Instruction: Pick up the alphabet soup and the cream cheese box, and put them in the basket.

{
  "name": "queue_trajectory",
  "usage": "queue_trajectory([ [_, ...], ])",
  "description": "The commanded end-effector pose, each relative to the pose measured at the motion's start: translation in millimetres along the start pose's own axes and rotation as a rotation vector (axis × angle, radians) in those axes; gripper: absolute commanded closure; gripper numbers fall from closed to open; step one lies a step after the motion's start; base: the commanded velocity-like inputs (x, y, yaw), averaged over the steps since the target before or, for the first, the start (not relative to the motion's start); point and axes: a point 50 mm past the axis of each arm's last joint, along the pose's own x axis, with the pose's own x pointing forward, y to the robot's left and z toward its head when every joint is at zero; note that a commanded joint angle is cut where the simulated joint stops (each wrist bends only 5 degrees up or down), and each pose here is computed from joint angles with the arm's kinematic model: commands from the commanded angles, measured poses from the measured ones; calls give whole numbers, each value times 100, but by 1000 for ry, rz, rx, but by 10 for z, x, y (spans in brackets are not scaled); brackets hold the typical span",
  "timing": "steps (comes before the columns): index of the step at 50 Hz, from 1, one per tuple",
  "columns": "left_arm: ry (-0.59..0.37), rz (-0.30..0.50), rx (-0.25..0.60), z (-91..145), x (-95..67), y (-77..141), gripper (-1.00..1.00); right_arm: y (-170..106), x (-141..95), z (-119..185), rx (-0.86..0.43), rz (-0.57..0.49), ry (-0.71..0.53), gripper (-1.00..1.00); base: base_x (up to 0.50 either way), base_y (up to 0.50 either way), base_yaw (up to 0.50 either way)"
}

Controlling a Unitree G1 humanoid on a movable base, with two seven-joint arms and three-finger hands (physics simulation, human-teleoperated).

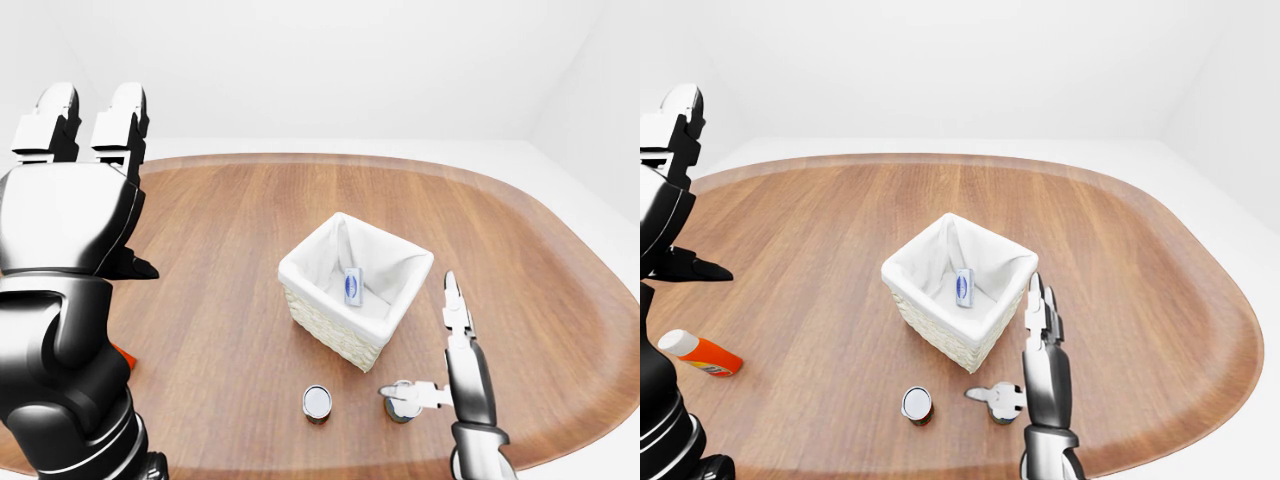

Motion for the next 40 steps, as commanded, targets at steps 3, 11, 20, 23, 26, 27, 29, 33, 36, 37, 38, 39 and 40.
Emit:
queue_trajectory([
  [3,-3,-4,-5,6,-4,-9,-100,90,-74,-96,-60,55,24,-100,0,0,0],
  [11,-4,-5,-7,10,-8,-14,-100,168,-102,-159,-98,84,34,-100,0,0,0],
  [20,-5,-10,-12,4,-4,-22,-100,163,-127,-108,-80,112,21,-100,0,0,0],
  [23,-5,-11,-13,6,0,-25,-100,189,-140,-145,-93,122,30,-100,0,0,0],
  [26,-5,-12,-15,2,4,-26,-100,203,-156,-163,-98,130,36,-100,0,0,0],
  [27,-6,-11,-14,5,4,-24,-100,207,-160,-161,-99,133,35,-100,0,0,0],
  [29,-8,-18,-18,6,-4,-39,-100,221,-169,-176,-106,141,38,-100,0,0,0],
  [33,-11,0,-18,5,-5,-1,-100,229,-173,-193,-117,140,40,-100,0,0,0],
  [36,-13,-3,-14,10,-4,-5,-100,261,-188,-259,-131,149,60,-100,0,0,0],
  [37,-12,-2,-12,10,-3,-2,-100,269,-189,-266,-135,150,61,-100,0,0,0],
  [38,-12,-7,-15,8,-2,-14,-100,283,-200,-286,-145,156,66,-100,0,0,0],
  [39,-12,-7,-14,8,-2,-14,-100,289,-207,-294,-150,158,68,-100,0,0,0],
  [40,-11,-3,-11,11,-3,-5,-100,290,-211,-295,-149,159,69,-100,0,0,0],
])
